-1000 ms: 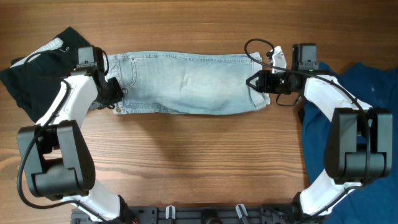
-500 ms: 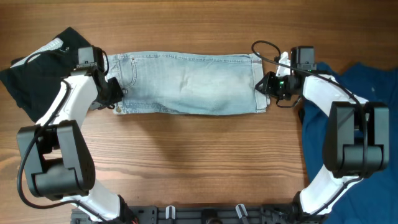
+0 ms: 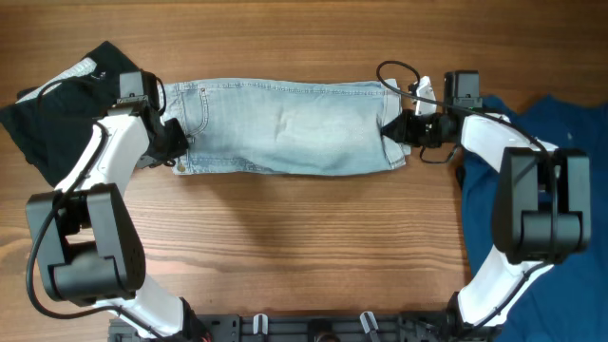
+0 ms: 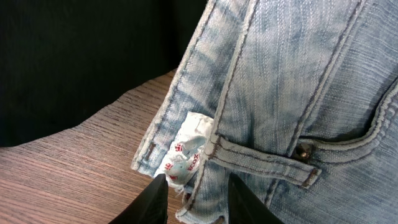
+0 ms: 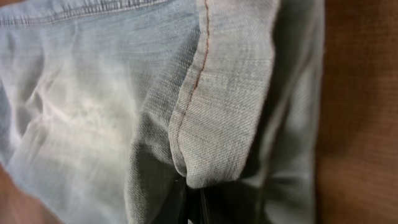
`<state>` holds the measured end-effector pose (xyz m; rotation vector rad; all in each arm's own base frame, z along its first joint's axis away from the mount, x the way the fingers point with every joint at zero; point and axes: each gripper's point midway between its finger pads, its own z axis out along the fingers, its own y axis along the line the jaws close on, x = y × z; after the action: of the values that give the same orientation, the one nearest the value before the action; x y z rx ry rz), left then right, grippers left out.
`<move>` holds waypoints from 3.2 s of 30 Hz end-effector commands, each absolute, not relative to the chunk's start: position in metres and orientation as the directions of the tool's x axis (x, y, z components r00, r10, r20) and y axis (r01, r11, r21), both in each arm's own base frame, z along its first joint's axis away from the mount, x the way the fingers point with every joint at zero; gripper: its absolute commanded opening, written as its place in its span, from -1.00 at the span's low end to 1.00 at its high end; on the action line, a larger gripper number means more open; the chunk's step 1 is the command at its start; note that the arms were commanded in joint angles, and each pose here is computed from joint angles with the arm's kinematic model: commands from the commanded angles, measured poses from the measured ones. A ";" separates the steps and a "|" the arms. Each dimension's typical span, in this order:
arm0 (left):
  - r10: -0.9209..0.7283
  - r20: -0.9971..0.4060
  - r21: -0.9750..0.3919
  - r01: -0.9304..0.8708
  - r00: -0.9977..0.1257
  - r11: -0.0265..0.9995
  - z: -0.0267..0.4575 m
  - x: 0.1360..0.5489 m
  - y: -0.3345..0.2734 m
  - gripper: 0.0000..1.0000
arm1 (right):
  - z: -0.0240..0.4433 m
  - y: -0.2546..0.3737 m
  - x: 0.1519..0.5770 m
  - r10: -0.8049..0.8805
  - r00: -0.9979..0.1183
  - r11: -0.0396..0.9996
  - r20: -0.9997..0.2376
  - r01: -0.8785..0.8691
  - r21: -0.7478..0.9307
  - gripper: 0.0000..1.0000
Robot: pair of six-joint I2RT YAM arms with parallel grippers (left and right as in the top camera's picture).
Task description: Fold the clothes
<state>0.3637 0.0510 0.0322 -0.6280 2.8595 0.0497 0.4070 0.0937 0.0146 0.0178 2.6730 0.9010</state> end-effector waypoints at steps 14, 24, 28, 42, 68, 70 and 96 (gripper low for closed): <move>-0.412 -0.207 -0.023 -0.417 -0.887 0.909 0.031 0.366 0.051 -0.38 | 0.101 0.073 0.444 0.105 -0.817 0.888 -0.566 -0.179 0.423 0.08; -0.411 -0.208 -0.023 -0.416 -0.887 0.909 0.031 0.366 0.051 -0.36 | 0.051 0.048 0.434 0.158 -0.884 0.935 -0.439 -0.008 0.354 0.37; -0.412 -0.208 -0.023 -0.416 -0.887 0.909 0.031 0.366 0.051 -0.36 | 0.040 0.047 0.449 0.197 -0.867 0.927 -0.457 0.014 0.374 0.25; -0.413 -0.201 -0.056 -0.410 -0.888 0.910 0.031 0.368 0.046 -0.31 | 0.028 0.086 0.496 0.240 -0.794 0.801 -0.558 -0.164 0.576 -0.66; -0.413 -0.188 -0.051 -0.411 -0.891 0.910 0.030 0.364 0.045 0.19 | 0.063 0.049 0.455 0.236 -0.845 0.892 -0.479 -0.007 0.452 0.72; -0.412 -0.171 -0.046 -0.411 -0.895 0.911 0.029 0.360 0.045 0.20 | 0.058 0.043 0.447 0.244 -0.862 0.892 -0.445 0.019 0.452 0.72; -0.451 -0.122 -0.091 -0.443 -0.884 0.892 0.083 0.319 0.052 0.60 | -0.011 0.047 0.366 0.207 -0.976 0.902 -0.073 0.161 0.400 0.34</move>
<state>0.3184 0.0521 0.0829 -0.6991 2.9142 -0.0725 0.3768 0.0566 0.0113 0.2304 2.8792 0.7009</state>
